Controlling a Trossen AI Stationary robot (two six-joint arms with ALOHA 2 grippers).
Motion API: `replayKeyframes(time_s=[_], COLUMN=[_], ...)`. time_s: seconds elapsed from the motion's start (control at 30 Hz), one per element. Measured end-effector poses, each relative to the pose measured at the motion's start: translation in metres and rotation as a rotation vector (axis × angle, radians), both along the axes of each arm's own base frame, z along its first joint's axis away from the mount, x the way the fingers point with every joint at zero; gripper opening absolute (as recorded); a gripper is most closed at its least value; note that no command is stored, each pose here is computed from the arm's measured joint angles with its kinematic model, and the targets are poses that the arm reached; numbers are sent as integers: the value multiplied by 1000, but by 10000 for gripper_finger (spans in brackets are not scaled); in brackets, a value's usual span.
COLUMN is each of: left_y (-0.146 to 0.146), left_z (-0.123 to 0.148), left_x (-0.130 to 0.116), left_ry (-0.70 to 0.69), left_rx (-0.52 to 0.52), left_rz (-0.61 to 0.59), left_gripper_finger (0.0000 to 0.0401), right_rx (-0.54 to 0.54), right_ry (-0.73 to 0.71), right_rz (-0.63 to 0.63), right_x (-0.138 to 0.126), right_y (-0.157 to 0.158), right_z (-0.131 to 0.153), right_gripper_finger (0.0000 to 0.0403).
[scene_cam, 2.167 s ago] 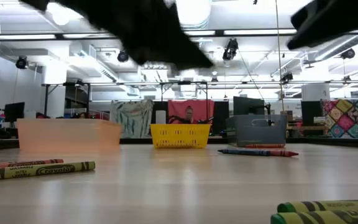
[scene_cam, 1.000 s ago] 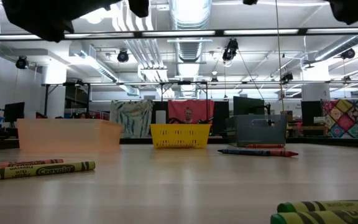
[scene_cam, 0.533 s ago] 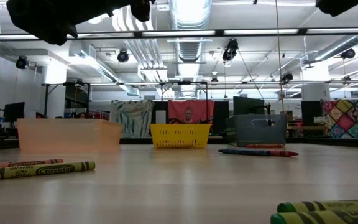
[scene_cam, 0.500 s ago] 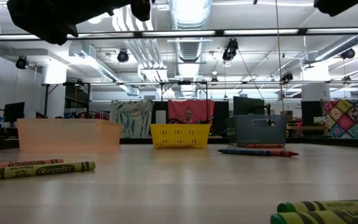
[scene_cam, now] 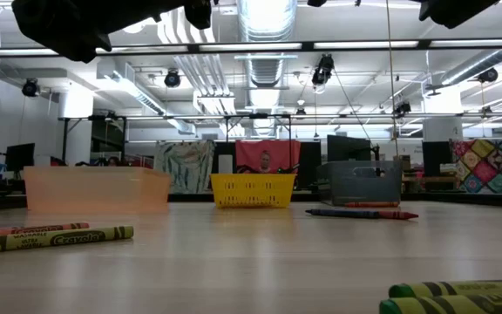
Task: Sort crayons
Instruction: Put the green crayon into the black bin
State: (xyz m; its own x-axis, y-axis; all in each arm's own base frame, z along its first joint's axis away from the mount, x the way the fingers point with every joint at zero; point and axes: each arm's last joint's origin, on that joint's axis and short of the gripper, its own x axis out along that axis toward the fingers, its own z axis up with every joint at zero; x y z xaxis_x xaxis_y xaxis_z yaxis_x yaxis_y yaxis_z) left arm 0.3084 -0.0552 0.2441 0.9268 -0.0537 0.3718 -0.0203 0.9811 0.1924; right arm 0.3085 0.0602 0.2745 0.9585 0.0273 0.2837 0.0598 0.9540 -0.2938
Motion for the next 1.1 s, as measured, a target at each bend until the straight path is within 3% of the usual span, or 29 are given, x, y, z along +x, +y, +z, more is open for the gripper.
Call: replayKeyframes(time_s=[0.47, 0.9, 1.1], left_y=[2, 6, 10], left_z=[0, -4, -11], left_x=[0, 3, 4], left_ry=[1, 48, 124], left_rx=[-13, -69, -98], left_rz=[5, 30, 175], left_gripper_finger=[5, 141, 181], right_rx=[-30, -18, -8], right_ry=[-5, -2, 34], right_rz=[31, 14, -49], right_x=[0, 0, -4], right_y=[0, -1, -5], right_z=[0, 1, 4], right_gripper_finger=[15, 14, 13])
